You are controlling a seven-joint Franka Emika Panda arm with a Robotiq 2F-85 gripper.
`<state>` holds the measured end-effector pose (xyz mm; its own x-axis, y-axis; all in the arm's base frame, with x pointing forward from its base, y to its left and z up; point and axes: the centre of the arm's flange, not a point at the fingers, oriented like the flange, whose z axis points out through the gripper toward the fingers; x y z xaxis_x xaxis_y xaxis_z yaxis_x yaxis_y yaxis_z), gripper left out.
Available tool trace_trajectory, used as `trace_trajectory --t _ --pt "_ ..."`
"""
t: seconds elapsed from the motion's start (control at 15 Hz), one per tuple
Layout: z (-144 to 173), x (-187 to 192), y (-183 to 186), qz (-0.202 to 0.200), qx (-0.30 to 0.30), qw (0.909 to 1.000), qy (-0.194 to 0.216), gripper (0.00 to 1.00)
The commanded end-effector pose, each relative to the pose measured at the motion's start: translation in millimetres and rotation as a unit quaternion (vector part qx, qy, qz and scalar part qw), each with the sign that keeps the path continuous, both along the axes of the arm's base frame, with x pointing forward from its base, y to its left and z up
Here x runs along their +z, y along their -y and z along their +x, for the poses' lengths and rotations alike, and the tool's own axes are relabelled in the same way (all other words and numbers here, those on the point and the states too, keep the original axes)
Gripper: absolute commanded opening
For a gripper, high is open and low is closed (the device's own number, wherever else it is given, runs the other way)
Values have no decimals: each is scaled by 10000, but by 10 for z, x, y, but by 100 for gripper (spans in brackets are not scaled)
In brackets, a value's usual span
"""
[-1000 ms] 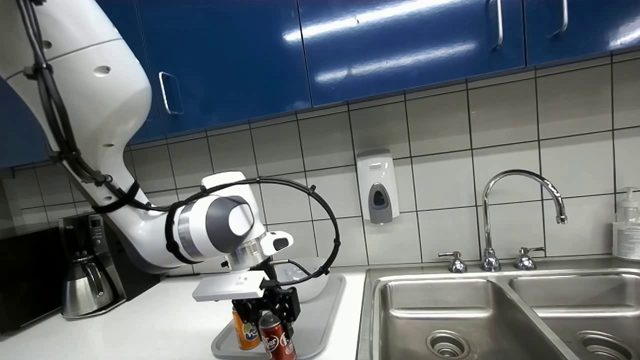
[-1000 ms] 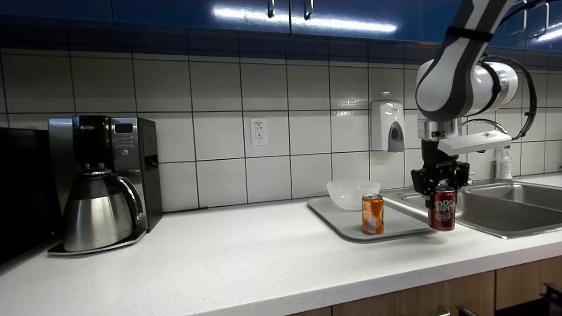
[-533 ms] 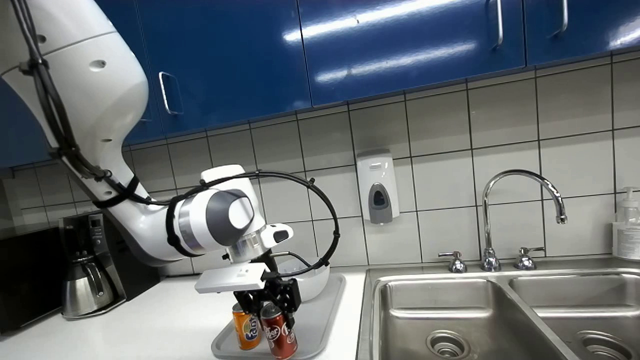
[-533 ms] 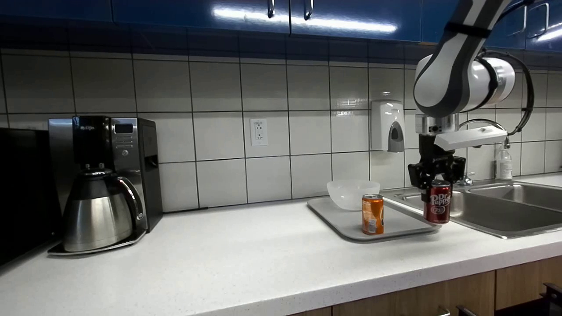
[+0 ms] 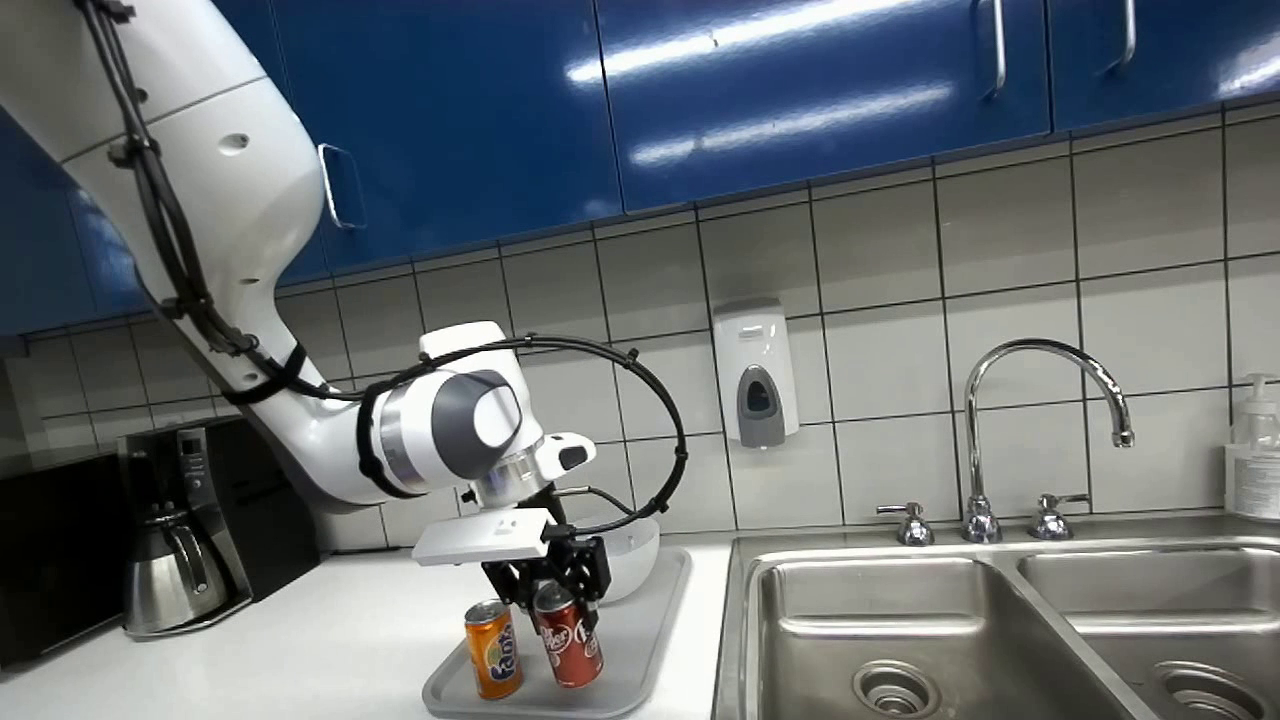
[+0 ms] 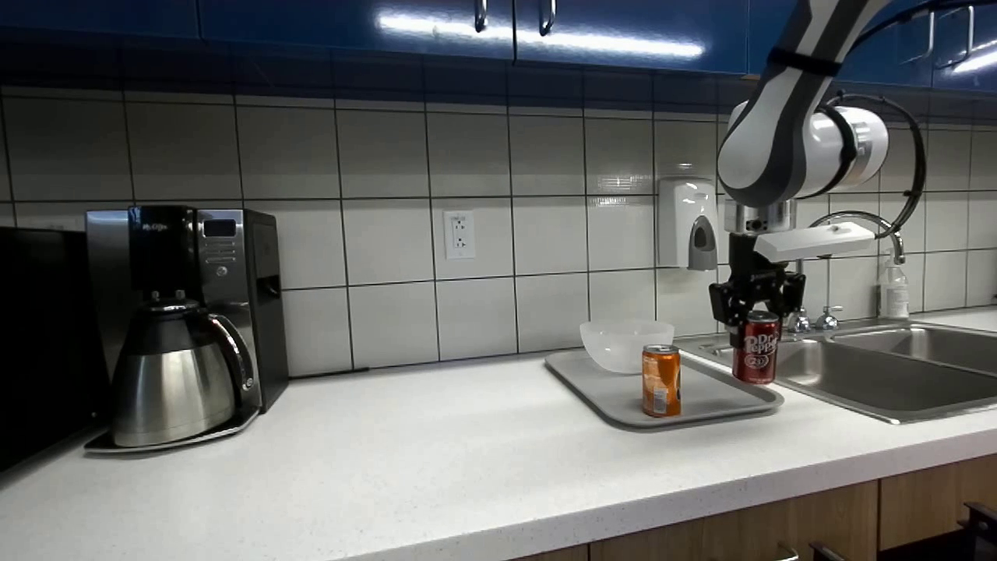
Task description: Put the orange and red cans on the tray
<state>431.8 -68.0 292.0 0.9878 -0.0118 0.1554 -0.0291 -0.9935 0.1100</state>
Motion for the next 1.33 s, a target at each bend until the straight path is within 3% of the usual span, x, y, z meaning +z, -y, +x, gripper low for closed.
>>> trace_trajectory --t 0.0,0.6,1.13,1.2,1.27 --pt "290 -36 0 75 205 9997 69 38" --pt "620 -307 35 175 399 9990 -79 38" --pt "723 -414 54 151 504 9985 -177 41" --pt "726 -420 54 152 504 9984 -184 88" --pt "730 -422 56 152 496 9985 -187 91"
